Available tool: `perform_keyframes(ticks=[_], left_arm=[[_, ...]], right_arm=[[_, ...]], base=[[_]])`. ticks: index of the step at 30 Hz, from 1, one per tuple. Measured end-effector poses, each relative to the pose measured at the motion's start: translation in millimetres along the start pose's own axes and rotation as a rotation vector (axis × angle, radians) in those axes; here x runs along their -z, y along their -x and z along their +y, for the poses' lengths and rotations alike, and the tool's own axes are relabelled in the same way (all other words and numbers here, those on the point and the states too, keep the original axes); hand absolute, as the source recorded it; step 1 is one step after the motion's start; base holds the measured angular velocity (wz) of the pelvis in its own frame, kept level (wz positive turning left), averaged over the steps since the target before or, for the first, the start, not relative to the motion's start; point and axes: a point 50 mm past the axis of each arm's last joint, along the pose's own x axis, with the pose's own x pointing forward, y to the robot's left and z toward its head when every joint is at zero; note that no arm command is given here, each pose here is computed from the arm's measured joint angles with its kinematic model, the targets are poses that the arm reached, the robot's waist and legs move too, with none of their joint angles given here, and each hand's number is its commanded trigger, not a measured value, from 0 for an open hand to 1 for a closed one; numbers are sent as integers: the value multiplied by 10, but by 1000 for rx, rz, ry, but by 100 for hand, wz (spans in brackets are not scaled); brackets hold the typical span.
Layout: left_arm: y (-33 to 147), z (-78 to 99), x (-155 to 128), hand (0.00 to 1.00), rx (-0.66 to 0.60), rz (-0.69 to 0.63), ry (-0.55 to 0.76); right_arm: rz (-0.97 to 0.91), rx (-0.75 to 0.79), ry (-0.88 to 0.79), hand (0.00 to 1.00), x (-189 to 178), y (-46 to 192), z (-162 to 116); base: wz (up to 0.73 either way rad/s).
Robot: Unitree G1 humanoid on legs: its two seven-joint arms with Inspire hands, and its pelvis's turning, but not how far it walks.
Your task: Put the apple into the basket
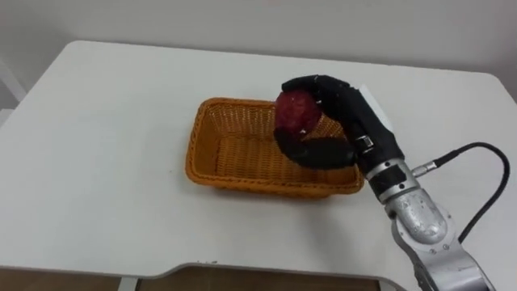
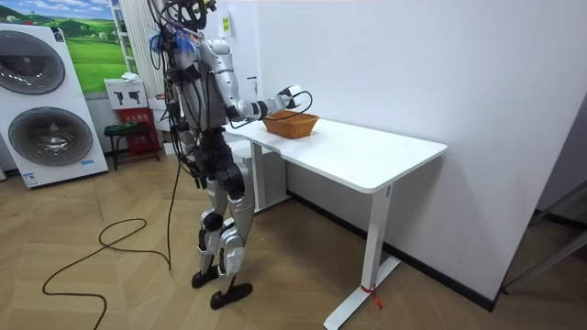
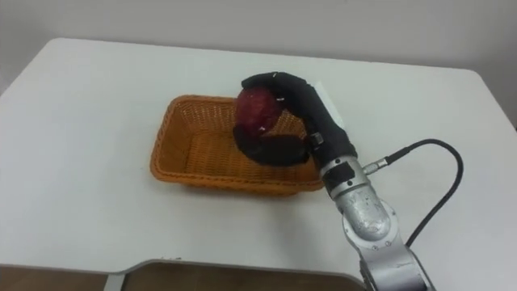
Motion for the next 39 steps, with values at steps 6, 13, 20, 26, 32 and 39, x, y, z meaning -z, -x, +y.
perform_keyframes(ticks=[6,13,20,26,32,39], left_arm=[[-6,11,-28,0,-7,-3,-1],[-16,25,-79,0,-24,-16,-9],[-13,27,-64,0,-32,-12,-8],[-8,16,-20,0,-28,0,-6],[30,26,181,0,-41,55,51],[92,36,393,0,-78,91,114]], right_arm=[[3,-33,-4,0,-3,-8,48],[-9,-34,-2,0,-30,-32,43],[-19,-22,-3,0,-52,-34,25],[-80,77,12,0,-189,-34,-143],[-142,323,71,0,-341,53,-616],[-218,793,115,0,-453,392,-1266]], base=[[1],[0],[1],[0],[-1],[-4]])
